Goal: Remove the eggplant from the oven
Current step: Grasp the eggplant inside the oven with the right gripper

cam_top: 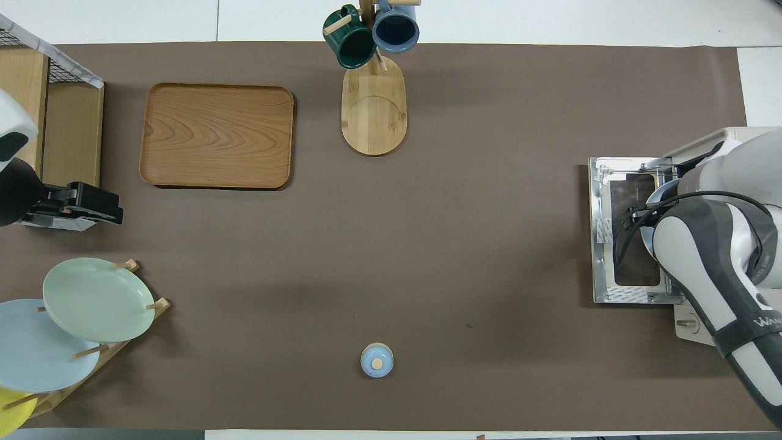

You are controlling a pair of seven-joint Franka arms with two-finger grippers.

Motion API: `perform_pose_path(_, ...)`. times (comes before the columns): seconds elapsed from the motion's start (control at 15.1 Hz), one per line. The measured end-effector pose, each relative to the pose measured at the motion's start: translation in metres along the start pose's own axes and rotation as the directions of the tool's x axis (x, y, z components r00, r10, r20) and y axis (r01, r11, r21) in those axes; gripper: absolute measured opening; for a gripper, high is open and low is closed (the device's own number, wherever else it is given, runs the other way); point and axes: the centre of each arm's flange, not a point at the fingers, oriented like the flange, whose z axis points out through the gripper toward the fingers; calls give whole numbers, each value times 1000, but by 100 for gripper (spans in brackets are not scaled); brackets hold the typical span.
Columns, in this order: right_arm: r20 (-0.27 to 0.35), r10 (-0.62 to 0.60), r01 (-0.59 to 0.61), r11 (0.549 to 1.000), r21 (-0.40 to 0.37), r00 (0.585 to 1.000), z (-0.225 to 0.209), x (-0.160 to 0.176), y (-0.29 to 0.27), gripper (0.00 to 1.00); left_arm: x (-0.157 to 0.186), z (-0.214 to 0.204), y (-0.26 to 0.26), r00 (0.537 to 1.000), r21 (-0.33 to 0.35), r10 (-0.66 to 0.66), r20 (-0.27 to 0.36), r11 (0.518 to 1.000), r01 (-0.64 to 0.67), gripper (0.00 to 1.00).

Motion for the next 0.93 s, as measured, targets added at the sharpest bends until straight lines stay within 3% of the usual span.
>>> perform_pose_path(0.2,-46,-4,4,1000,-7,999,10,-1,6,46,0,0,0,1000,0,0,0,1000,0,100)
perform_pose_path(0.27,-56,-6,5,1000,-8,998,14,-2,4,40,0,0,0,1000,0,0,0,1000,0,100)
perform_pose_path(0.46,-59,-15,14,1000,-10,998,14,-5,0,7,0,0,0,1000,0,0,0,1000,0,100)
perform_pose_path(0.73,-6,-81,80,996,-42,997,-12,-3,-29,7,0,0,0,1000,0,0,0,1000,0,100)
perform_pose_path(0.93,39,-105,108,989,-103,994,-58,12,-103,2,0,0,0,1000,0,0,0,1000,0,100)
